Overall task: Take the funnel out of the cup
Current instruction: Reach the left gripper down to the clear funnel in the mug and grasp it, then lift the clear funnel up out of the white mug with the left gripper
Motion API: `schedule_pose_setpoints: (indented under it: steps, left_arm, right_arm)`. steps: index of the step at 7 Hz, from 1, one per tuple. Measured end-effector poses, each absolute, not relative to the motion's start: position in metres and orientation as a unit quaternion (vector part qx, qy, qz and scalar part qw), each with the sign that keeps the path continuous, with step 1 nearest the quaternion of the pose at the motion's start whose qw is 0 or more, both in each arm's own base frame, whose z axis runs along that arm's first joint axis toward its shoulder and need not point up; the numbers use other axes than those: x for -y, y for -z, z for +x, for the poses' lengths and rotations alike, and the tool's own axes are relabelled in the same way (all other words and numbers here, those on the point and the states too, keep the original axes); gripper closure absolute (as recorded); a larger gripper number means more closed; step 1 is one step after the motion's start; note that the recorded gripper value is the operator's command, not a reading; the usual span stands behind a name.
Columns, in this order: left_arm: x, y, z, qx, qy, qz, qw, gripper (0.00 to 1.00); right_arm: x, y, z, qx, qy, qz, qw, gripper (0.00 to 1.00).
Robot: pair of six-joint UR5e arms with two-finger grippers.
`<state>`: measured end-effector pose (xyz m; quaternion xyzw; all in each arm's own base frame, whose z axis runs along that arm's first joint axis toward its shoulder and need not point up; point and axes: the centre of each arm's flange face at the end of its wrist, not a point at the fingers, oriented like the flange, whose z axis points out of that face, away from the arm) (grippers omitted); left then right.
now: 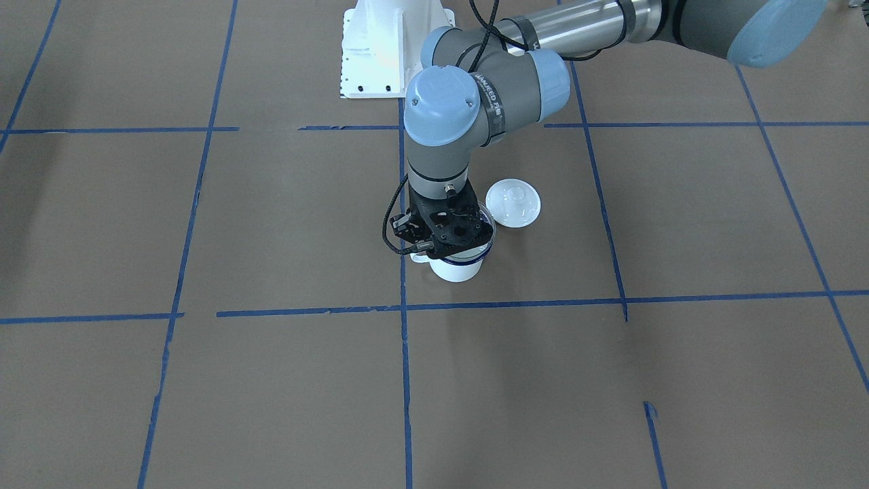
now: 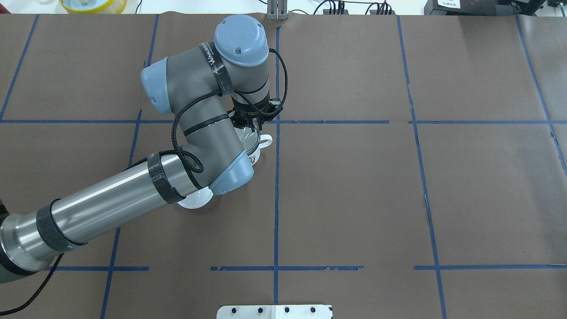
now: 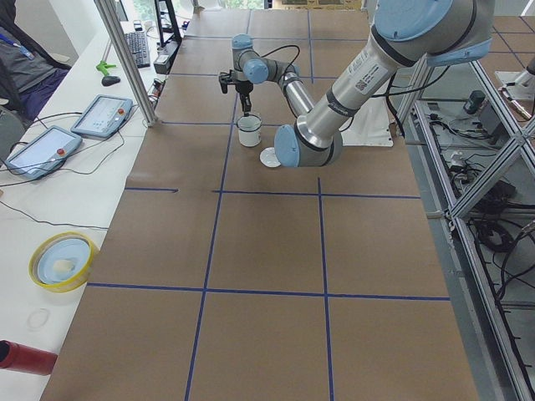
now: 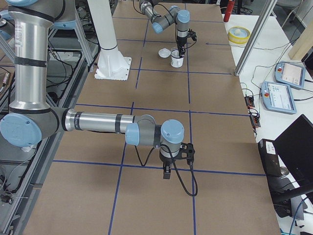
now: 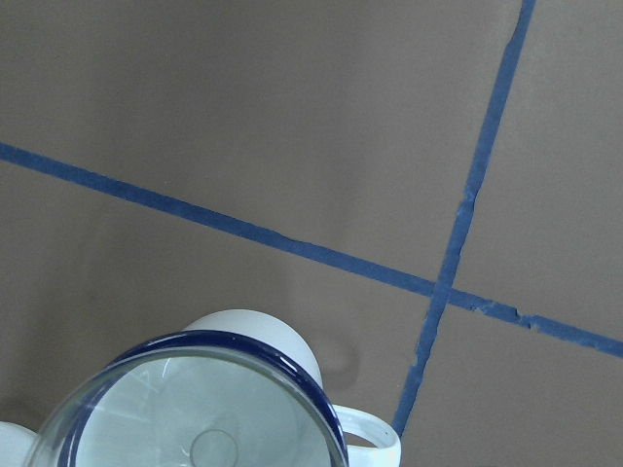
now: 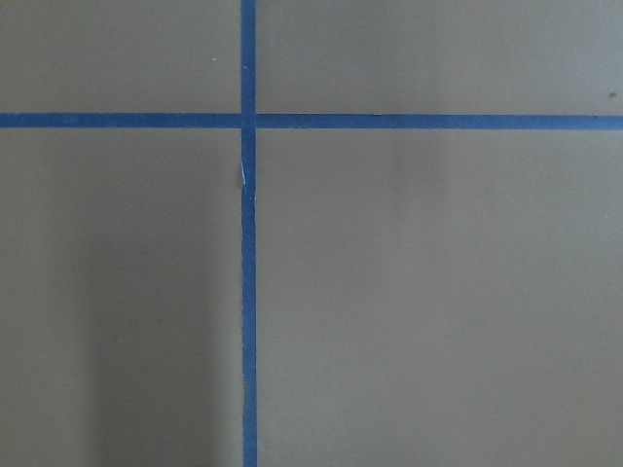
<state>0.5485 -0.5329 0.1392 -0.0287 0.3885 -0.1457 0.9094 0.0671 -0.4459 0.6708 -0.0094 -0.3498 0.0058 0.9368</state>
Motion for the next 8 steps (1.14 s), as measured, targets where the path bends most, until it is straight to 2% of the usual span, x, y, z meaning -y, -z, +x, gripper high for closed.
schedule_pose_setpoints:
  steps: [2,5,8]
  left_arm:
    - [0.533,-0.139,0.548,-0.388,0.146,-0.026,0.91,1.0]
    - [0.533,-0.135,0.545,-0.39,0.145,-0.018,0.909,1.0]
    - [0.523,-0.105,0.51,-0.387,0.131,-0.007,0.913,1.0]
  right_arm:
    - [0.446,-0.671,0.067,0.35,-0.006,-0.009,0.937,0.0]
    - [0.446,-0.671,0.067,0.35,-0.006,-0.009,0.937,0.0]
    - [0.446,-0.671,0.067,0.35,-0.006,-0.009,0.937,0.0]
